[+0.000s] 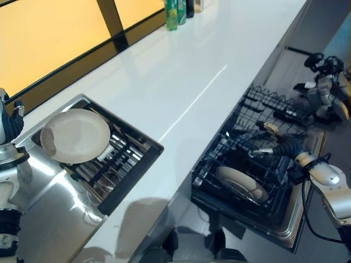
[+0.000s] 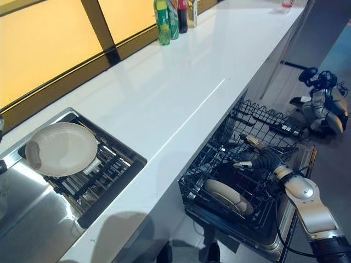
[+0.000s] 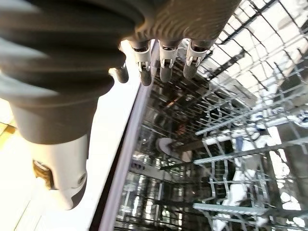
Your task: Pick up plates and place into dishwasher.
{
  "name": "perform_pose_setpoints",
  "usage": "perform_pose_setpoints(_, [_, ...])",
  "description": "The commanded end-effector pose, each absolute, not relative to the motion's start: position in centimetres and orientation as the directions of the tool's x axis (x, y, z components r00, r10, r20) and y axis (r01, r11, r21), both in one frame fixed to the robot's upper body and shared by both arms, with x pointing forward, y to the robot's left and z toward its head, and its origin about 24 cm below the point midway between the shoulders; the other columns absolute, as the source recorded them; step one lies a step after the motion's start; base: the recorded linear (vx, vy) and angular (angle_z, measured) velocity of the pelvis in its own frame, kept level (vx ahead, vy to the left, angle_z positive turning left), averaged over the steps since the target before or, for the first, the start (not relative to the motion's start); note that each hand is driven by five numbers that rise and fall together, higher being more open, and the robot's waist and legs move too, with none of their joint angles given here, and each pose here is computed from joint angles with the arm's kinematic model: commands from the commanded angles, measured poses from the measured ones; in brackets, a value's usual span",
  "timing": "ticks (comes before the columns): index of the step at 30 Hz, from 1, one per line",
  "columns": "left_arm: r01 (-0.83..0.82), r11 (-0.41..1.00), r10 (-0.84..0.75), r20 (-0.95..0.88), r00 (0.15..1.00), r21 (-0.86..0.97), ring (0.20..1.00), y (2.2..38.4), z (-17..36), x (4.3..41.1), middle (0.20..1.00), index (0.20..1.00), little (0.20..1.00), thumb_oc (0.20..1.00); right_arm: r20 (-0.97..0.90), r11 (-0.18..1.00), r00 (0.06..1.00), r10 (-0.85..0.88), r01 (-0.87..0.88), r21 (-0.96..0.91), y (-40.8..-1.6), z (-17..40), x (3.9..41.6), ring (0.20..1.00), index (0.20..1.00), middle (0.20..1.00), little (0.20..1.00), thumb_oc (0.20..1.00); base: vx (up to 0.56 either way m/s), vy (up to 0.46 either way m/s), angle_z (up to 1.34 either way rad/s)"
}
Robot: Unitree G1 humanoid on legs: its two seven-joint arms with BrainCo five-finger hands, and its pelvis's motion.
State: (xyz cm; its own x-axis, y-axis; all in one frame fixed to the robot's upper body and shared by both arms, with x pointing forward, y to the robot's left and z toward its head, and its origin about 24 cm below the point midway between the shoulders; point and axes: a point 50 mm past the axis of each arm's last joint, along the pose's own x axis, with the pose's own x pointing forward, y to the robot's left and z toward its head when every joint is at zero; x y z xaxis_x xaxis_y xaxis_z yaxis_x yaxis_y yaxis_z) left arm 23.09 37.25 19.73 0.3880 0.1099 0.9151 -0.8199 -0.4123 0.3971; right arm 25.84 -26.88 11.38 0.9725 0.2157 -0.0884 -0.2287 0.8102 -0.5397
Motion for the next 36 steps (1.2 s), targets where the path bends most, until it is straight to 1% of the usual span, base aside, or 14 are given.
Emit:
perform_pose_setpoints(1, [-0.860,-0.412,0.087,0.953,0.291,0.300,0.200,37.9,22.5,22.2,0.200,0.200,0.200,0.200,0.026,0.790,0.957,0.289,-0.223,-0.571,-25.5,13.3,25.6,1.000,1.000,1.000,1.000,1.000,-0.06,-0.087,0.06])
perform_pose_setpoints(5, [-0.894,-0.356,0.052,0.961,0.272,0.272,0.200,37.0,23.3,22.0,0.200,0.200,0.200,0.200,0.058,0.793,0.945,0.321,-0.235,-0.562,-24.7,13.8,25.6,1.000,1.000,1.000,1.000,1.000,-0.03,-0.080,0.05])
perform_pose_setpoints(8, [-0.902,-0.319,0.027,0.954,0.299,0.291,0.200,36.4,23.5,22.1,0.200,0.200,0.200,0.200,0.060,0.791,0.937,0.344,-0.254,-0.557,-24.1,13.9,25.7,1.000,1.000,1.000,1.000,1.000,-0.02,-0.061,0.10])
perform_pose_setpoints(9, [-0.901,-0.292,0.027,0.944,0.328,0.321,0.200,36.1,23.4,22.3,0.200,0.200,0.200,0.200,0.055,0.790,0.937,0.346,-0.259,-0.555,-24.0,13.9,25.7,1.000,1.000,1.000,1.000,1.000,-0.02,-0.053,0.07])
perform_pose_setpoints(11, [-0.869,-0.194,0.031,0.888,0.458,0.455,0.200,35.6,23.0,23.0,0.200,0.200,0.200,0.200,0.044,0.791,0.936,0.348,-0.268,-0.550,-23.9,13.7,25.7,1.000,1.000,1.000,1.000,1.000,0.03,-0.050,0.05])
perform_pose_setpoints(12, [-0.813,-0.123,0.041,0.821,0.569,0.569,0.325,35.2,22.4,23.6,0.325,0.325,0.325,0.325,0.037,0.791,0.937,0.349,-0.273,-0.547,-23.9,13.7,25.7,1.000,1.000,1.000,1.000,1.000,0.03,-0.042,0.01])
perform_pose_setpoints(13, [-0.773,-0.049,0.049,0.775,0.630,0.632,0.589,34.7,21.8,24.0,0.589,0.589,0.589,0.589,0.032,0.792,0.936,0.349,-0.277,-0.544,-23.9,13.7,25.6,1.000,1.000,1.000,1.000,1.000,0.03,-0.042,0.00])
perform_pose_setpoints(14, [-0.733,0.015,0.054,0.731,0.680,0.680,1.000,34.2,21.2,24.3,1.000,1.000,1.000,1.000,0.028,0.794,0.937,0.347,-0.278,-0.541,-24.0,13.7,25.5,1.000,1.000,1.000,1.000,1.000,0.00,0.000,0.00])
perform_pose_setpoints(18, [-0.492,0.245,0.119,0.478,0.870,0.835,1.000,33.7,17.8,25.2,1.000,1.000,1.000,1.000,0.011,0.792,0.936,0.352,-0.291,-0.536,-24.2,13.4,25.2,1.000,1.000,1.000,1.000,1.000,0.01,-0.003,0.00])
perform_pose_setpoints(21, [-0.334,0.284,0.137,0.307,0.942,0.899,1.000,33.6,15.1,25.5,1.000,1.000,1.000,1.000,0.007,0.794,0.936,0.351,-0.294,-0.532,-24.3,13.4,25.2,1.000,1.000,1.000,1.000,1.000,0.03,-0.009,0.00])
perform_pose_setpoints(23, [-0.168,0.334,0.075,0.151,0.986,0.927,1.000,32.7,13.4,25.8,1.000,1.000,1.000,1.000,0.003,0.797,0.938,0.346,-0.292,-0.529,-24.5,13.5,25.2,1.000,1.000,1.000,1.000,1.000,0.00,0.000,0.00])
perform_pose_setpoints(26, [0.090,0.336,-0.065,-0.072,0.995,0.938,1.000,30.5,11.5,25.8,1.000,1.000,1.000,1.000,0.008,0.797,0.941,0.338,-0.282,-0.535,-24.8,13.7,25.2,1.000,1.000,1.000,1.000,1.000,-0.04,-0.022,-0.01])
perform_pose_setpoints(31, [0.400,0.309,-0.200,-0.352,0.914,0.863,1.000,28.2,9.8,25.3,1.000,1.000,1.000,1.000,0.005,0.793,0.943,0.334,-0.278,-0.543,-25.4,14.1,25.0,1.000,1.000,1.000,1.000,1.000,-0.01,-0.003,0.00])
perform_pose_setpoints(36, [0.419,0.302,-0.184,-0.379,0.907,0.856,1.000,28.3,9.9,25.4,1.000,1.000,1.000,1.000,-0.016,0.788,0.946,0.325,-0.279,-0.549,-25.9,14.3,24.9,1.000,1.000,1.000,1.000,1.000,0.03,0.037,0.01])
